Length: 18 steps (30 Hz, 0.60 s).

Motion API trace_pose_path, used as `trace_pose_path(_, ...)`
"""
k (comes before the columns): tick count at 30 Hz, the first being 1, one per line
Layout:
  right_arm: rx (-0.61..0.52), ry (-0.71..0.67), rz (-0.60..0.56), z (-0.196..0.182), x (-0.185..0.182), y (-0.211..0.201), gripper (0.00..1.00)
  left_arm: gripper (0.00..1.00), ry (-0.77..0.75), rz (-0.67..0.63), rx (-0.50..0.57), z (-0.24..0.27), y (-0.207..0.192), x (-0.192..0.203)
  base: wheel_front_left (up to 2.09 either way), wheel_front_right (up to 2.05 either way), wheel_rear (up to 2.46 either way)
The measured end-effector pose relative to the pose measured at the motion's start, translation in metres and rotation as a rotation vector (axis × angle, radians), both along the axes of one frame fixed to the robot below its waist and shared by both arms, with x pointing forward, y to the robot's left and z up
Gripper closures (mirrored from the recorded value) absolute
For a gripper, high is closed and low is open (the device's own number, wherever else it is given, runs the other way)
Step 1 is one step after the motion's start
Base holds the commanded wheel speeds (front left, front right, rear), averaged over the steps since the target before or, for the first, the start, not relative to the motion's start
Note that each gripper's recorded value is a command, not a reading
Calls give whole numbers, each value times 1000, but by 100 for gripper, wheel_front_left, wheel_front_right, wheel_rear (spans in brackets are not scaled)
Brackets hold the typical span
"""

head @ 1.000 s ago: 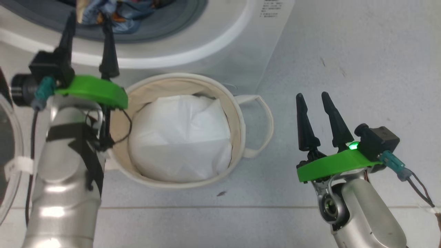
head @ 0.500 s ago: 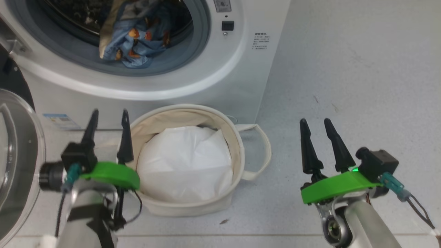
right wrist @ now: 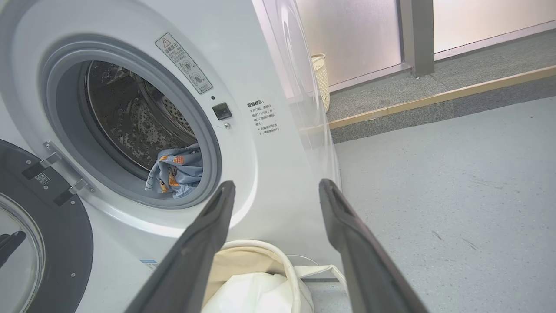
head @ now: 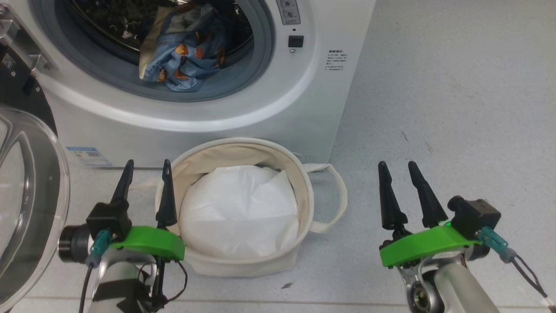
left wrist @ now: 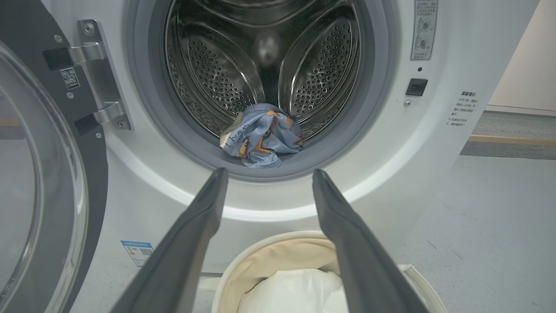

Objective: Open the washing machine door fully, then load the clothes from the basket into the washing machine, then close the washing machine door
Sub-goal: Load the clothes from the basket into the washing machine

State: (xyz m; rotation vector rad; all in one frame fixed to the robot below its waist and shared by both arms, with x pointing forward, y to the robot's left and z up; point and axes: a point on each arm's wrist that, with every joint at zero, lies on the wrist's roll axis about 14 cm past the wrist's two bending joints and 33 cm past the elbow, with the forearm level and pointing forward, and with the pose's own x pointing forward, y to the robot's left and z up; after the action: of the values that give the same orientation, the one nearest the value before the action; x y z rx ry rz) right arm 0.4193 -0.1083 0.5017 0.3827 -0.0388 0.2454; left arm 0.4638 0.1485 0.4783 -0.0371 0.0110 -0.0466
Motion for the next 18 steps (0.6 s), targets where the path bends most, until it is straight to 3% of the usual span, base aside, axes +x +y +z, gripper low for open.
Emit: trace_pose_path(18,-5,-10,-1,5,-6,-1,0,0,-6,-29,2,3,-12,-6,0,0,0)
